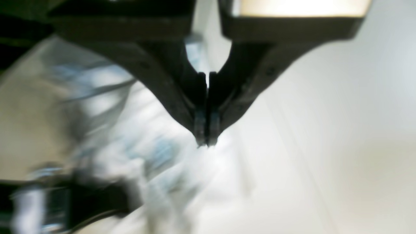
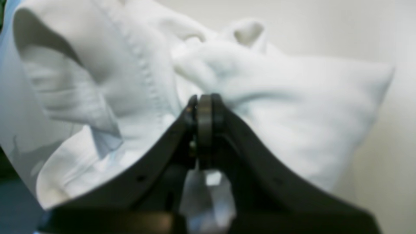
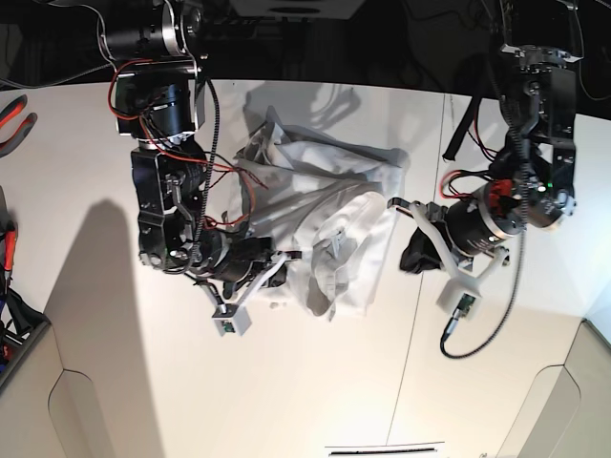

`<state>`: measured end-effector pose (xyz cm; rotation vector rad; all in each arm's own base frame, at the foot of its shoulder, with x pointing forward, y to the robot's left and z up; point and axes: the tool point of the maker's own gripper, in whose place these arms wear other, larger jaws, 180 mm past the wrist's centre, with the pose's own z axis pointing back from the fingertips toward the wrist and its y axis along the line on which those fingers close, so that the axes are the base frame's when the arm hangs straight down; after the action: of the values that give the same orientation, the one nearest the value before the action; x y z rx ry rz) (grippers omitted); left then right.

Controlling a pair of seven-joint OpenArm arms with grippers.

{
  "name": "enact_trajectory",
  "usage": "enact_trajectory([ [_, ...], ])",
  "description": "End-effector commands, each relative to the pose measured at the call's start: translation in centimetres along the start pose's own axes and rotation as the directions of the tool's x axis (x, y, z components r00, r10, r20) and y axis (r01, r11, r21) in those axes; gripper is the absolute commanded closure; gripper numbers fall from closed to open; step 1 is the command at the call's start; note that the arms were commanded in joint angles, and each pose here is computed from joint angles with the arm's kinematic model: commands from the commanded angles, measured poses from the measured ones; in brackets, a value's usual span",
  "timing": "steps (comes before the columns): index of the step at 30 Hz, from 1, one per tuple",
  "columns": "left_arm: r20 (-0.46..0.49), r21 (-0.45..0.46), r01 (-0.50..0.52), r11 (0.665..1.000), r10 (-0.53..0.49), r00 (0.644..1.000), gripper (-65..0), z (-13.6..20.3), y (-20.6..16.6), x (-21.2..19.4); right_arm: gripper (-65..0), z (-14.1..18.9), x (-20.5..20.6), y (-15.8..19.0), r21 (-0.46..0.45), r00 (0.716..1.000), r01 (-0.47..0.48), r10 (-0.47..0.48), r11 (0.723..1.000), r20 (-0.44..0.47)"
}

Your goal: Layout the t-shirt on the table in an organized manner, then fold the t-shirt properly

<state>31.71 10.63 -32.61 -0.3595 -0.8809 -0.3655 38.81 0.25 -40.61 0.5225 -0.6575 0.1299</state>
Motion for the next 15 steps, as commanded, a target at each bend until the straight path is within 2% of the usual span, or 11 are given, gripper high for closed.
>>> enact_trajectory([
  [1, 0.054, -0.026, 0.01, 1.0, -0.008, 0.999, 0.0, 0.4, -0.3, 1.6, 0.0, 0.9, 3.6, 1.2, 0.025, 0.995, -0.028, 0.025, 0.999, 0.093],
  [4, 0.07, -0.1, -0.017, 0.995, 0.024, 0.997, 0.0, 0.4, -1.7, 1.5, 0.0, 2.9, 6.4, 1.9, 0.015, 0.983, -0.078, 0.074, 0.997, 0.167],
  [9, 0.113, -0.255, -0.052, 0.965, 0.083, 0.99, 0.0, 0.6, -5.1, 1.8, 0.0, 6.1, 10.3, 3.4, 0.004, 0.943, -0.163, 0.154, 0.987, 0.296],
  [12, 0.131, -0.332, -0.076, 0.94, 0.126, 0.983, 0.0, 0.6, -7.2, 2.1, 0.0, 6.4, 10.7, 3.6, 0.001, 0.937, -0.167, 0.159, 0.986, 0.312],
  [15, 0.094, -0.386, -0.115, 0.915, 0.163, 0.982, 0.0, -0.4, -9.1, 1.2, 0.0, 5.6, 10.1, 3.1, -0.001, 0.943, -0.154, 0.147, 0.988, 0.298],
])
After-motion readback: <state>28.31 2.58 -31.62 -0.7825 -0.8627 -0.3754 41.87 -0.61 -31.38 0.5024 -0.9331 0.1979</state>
